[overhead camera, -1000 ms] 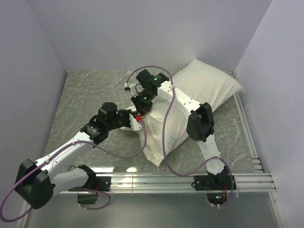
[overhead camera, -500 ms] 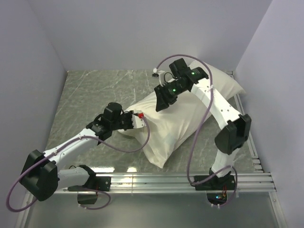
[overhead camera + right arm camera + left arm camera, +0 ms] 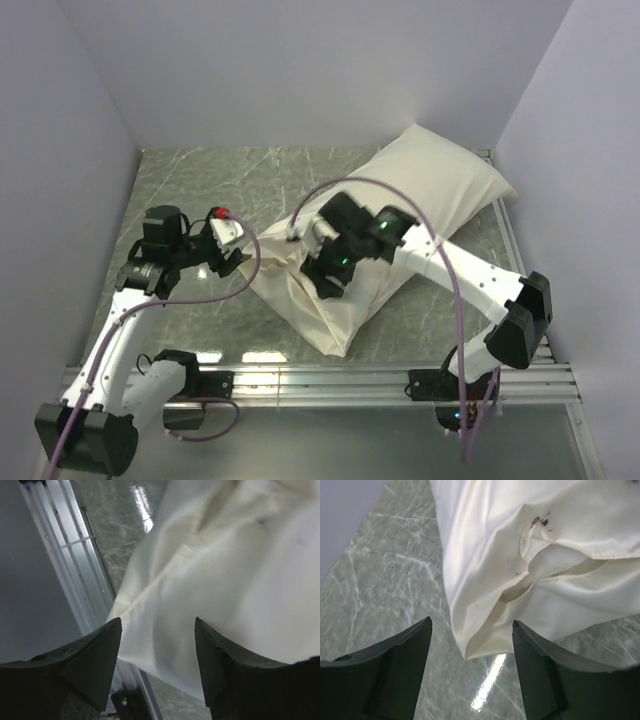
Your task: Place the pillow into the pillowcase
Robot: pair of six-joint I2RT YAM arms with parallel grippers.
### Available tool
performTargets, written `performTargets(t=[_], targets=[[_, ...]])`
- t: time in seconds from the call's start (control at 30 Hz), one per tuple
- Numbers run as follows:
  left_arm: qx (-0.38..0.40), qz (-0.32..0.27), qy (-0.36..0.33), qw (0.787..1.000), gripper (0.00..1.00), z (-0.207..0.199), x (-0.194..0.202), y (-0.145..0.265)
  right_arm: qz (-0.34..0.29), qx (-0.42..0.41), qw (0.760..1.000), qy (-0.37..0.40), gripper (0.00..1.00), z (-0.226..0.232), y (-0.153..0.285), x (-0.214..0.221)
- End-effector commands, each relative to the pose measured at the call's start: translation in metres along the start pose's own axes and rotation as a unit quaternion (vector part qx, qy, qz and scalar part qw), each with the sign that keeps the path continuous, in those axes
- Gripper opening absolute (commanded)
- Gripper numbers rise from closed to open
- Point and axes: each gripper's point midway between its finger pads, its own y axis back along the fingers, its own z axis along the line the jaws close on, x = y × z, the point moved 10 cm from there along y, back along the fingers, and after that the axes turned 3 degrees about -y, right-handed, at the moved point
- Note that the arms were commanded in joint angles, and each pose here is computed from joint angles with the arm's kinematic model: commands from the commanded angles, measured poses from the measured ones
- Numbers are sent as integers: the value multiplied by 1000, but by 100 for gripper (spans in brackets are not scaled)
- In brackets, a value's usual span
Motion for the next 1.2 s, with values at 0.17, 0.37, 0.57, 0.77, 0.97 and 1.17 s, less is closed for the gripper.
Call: performTargets(t=[0.17,0.37,0.57,0.77,0.97,1.17], targets=[[-44,10,158,986,75,14,23,23,85,171,975,111,72,36,-75,3],[-53,3,187,981,78,28,25,20,104,273,950,107,46,20,-94,10],[-51,21,193,980,77,24,39,16,31,213,971,103,0,30,-39,-9],[-28,22,259,965,73,26,43,6,-61,79,991,86,0,22,46,-28],[-17,13,355,935,76,17,48,0,-45,72,992,93,65,39,38,-35],[-54,-10,456,888,84,18,50,1,-37,238,965,101,76,39,-32,-50]])
